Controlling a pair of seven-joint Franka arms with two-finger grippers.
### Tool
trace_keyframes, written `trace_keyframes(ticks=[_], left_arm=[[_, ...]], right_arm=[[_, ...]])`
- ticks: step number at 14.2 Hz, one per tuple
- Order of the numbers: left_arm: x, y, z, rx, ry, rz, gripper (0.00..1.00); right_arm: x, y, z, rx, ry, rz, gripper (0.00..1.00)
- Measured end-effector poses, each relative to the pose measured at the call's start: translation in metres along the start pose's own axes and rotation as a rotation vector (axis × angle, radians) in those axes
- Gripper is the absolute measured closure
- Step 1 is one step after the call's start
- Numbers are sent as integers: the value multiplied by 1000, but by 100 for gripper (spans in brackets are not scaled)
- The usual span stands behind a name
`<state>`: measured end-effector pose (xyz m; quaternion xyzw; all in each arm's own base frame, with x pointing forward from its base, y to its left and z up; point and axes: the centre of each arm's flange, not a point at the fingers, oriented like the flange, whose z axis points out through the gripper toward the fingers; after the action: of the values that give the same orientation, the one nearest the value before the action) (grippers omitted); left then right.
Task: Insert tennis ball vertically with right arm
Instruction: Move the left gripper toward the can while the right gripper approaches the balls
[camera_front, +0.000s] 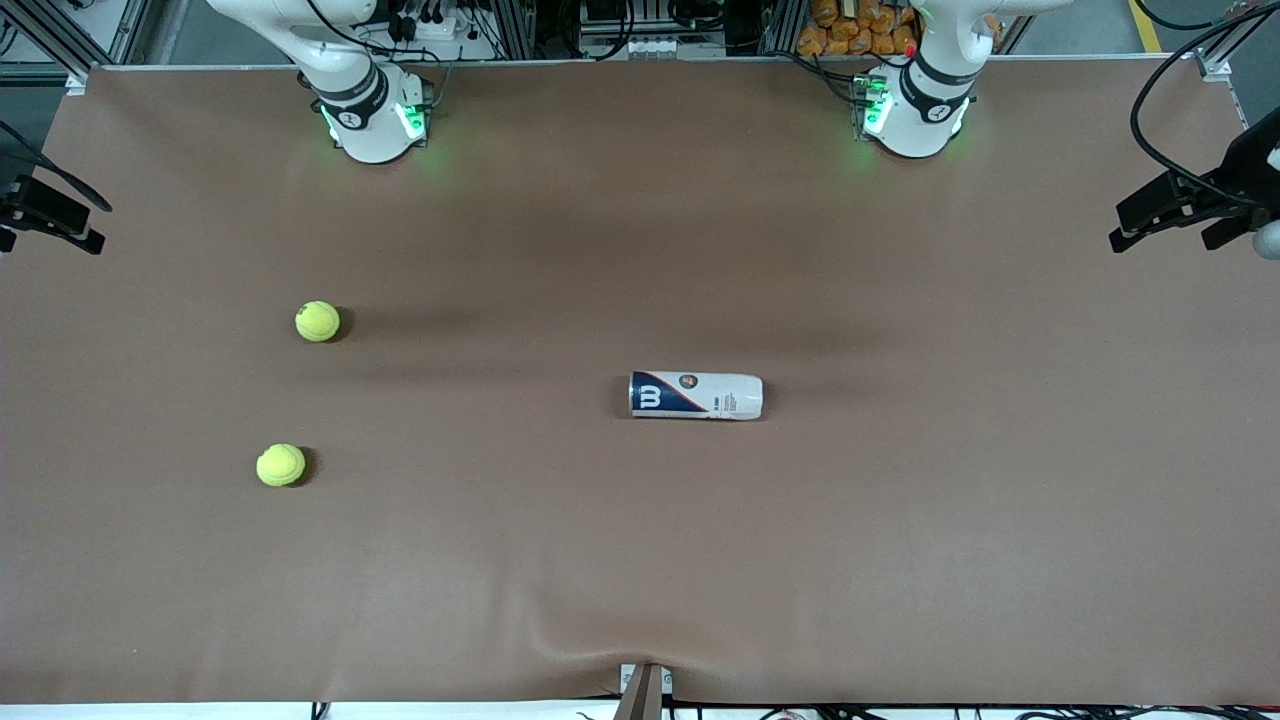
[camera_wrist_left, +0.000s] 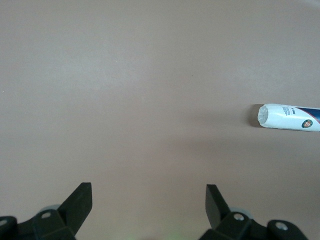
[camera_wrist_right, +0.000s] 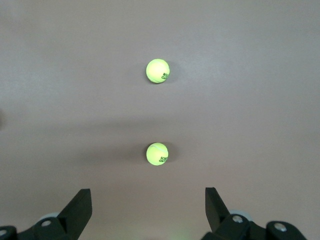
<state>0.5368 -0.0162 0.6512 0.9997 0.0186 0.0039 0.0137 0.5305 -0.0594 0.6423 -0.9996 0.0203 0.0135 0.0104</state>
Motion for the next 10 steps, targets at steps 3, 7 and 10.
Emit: trace_keyframes(ticks=[3,7,10], left_arm=[[-1,0,0,0,-5,1,0],[-1,1,2,1,-16,2,0],[0,12,16,5,-74,26,0]], right_arm=[[3,-16,5,-1,-9,2,0],[6,-16,9,-1,-16,4,0],[9,-16,14,-1,-26,4,0]])
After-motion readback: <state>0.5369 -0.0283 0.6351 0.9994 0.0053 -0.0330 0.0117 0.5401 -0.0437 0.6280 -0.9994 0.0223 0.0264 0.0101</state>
